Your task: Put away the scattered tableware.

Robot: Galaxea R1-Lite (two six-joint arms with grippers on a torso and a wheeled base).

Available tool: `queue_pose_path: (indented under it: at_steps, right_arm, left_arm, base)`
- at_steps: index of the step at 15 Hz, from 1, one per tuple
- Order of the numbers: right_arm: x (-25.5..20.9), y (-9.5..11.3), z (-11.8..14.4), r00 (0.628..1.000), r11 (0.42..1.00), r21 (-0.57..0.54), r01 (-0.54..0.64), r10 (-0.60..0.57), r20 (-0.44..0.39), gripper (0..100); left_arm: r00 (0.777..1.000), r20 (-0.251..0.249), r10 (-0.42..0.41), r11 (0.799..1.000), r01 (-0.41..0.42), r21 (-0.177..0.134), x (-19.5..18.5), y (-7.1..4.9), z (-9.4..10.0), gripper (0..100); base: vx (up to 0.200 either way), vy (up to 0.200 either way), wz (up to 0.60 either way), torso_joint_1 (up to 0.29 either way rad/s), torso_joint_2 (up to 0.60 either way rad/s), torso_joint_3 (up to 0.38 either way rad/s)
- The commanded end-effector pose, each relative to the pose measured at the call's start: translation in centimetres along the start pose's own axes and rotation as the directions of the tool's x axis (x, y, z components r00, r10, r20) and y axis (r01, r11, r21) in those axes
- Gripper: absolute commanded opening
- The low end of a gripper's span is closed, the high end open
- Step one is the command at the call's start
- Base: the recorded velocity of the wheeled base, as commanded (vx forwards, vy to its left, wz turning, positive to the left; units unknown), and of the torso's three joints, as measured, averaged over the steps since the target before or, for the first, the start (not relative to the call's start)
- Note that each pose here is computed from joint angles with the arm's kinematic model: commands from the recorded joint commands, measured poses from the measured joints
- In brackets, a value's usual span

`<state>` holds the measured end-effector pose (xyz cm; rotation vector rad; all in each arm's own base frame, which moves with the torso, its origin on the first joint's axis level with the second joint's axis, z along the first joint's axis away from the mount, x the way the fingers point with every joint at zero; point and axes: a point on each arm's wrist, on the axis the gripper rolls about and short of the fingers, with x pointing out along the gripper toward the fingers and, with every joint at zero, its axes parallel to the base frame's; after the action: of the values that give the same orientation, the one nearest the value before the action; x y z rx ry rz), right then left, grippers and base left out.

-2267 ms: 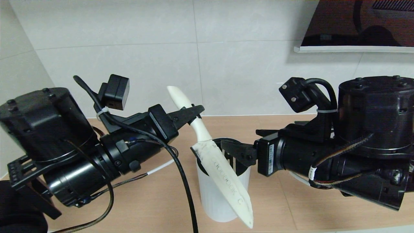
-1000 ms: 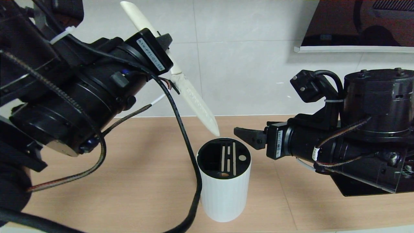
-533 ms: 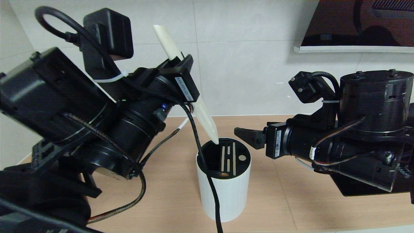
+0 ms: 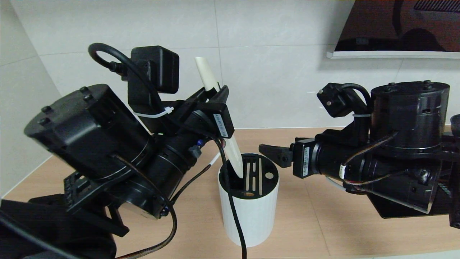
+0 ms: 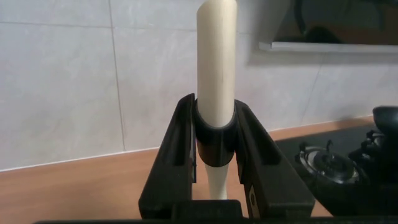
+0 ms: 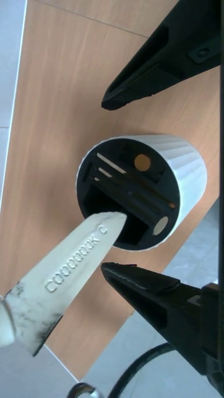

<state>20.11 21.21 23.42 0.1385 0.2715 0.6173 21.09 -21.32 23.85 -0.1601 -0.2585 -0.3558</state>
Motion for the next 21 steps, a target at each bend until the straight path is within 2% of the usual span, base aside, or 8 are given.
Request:
queue_pose_path:
  at_steps: [1,4,6,11,14,16,21]
  right_arm:
    - [0.1,0.0,-0.1,1.000,1.000,0.000,0.001,-0.001,-0.003,100]
    - [0.1,0.0,-0.1,1.000,1.000,0.000,0.001,-0.001,-0.003,100]
    - [0.2,0.0,-0.2,1.000,1.000,-0.001,0.002,-0.002,-0.006,100]
    - [0.2,0.0,-0.1,1.000,1.000,-0.001,0.001,-0.001,-0.005,100]
    - [0.2,0.0,-0.2,1.000,1.000,-0.002,0.001,-0.001,-0.008,100]
    - [0.2,0.0,-0.2,1.000,1.000,-0.002,0.001,-0.001,-0.008,100]
    - [0.3,0.0,-0.2,1.000,1.000,-0.002,0.001,-0.001,-0.009,100]
  left_arm:
    - [1.000,-0.009,-0.001,1.000,0.001,0.005,-0.1,0.0,-0.2,0]
    - [1.000,-0.024,-0.003,1.000,0.003,0.012,0.0,-0.1,-0.8,0]
    - [0.998,-0.055,-0.002,1.000,0.003,0.025,0.3,-0.3,-2.0,0]
    - [0.995,-0.098,-0.003,0.999,0.007,0.040,0.4,-0.5,-3.5,0]
    - [0.989,-0.146,-0.007,0.998,0.016,0.056,0.5,-0.9,-5.4,0]
    - [0.987,-0.161,-0.007,0.999,0.014,0.047,0.6,-1.0,-6.0,0]
    - [0.978,-0.209,0.012,0.999,-0.001,0.052,0.9,-1.3,-8.0,0]
  base:
    - [0.000,0.000,0.00,0.000,0.00,0.000]
    - [0.000,0.000,0.00,0.000,0.00,0.000]
    - [0.000,0.000,0.00,0.000,0.00,0.000]
    - [0.000,0.000,0.00,0.000,0.00,0.000]
    - [0.000,0.000,0.00,0.000,0.00,0.000]
    - [0.000,0.000,0.00,0.000,0.00,0.000]
    - [0.000,0.000,0.00,0.000,0.00,0.000]
